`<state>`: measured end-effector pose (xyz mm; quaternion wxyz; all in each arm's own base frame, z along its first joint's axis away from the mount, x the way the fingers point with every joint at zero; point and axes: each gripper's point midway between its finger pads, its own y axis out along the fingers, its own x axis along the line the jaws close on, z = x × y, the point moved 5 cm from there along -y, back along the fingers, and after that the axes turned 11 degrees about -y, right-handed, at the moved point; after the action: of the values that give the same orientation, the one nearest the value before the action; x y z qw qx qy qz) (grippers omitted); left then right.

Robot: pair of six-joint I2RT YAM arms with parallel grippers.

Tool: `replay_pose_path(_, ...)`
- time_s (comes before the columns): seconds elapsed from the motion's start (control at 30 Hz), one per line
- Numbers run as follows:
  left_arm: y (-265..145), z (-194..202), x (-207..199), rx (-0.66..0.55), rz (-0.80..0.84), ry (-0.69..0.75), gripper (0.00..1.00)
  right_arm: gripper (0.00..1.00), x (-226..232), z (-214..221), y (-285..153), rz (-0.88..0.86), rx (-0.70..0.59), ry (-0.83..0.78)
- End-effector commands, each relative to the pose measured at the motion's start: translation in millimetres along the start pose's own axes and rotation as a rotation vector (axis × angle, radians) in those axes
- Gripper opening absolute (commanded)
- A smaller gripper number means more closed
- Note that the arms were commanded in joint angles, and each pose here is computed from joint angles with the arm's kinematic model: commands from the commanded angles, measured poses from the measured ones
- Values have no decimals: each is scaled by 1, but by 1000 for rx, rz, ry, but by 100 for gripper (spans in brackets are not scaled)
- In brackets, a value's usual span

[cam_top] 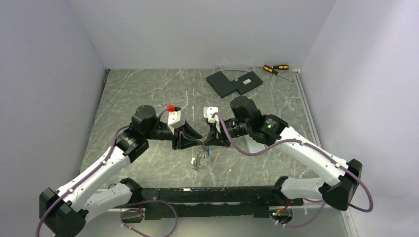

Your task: Put the keys on the keyring

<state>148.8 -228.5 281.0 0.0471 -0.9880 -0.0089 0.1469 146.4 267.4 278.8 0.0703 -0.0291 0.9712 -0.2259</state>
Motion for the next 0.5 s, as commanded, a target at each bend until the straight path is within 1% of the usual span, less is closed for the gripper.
replay_pose_path(0.0,1,-16,-8,-21,46,55,34,0,-7,-36,-14,51,-95,-99)
replay_pose_path(0.13,2,-16,-7,-20,41,64,33,0,-7,-37,-15,51,-99,-102)
replay_pose_path(0.33,3,-12,-7,-1,44,41,24,0,-5,-40,-16,39,-117,-110)
replay_pose_path(0.4,3,-12,-7,-1,44,41,16,0,-4,-40,-15,35,-116,-108)
replay_pose_path(0.43,3,-13,-8,-2,46,42,3,0,-4,-40,-15,34,-116,-109)
replay_pose_path(0.47,3,-13,-8,-3,50,40,0,0,-4,-40,-15,33,-116,-108)
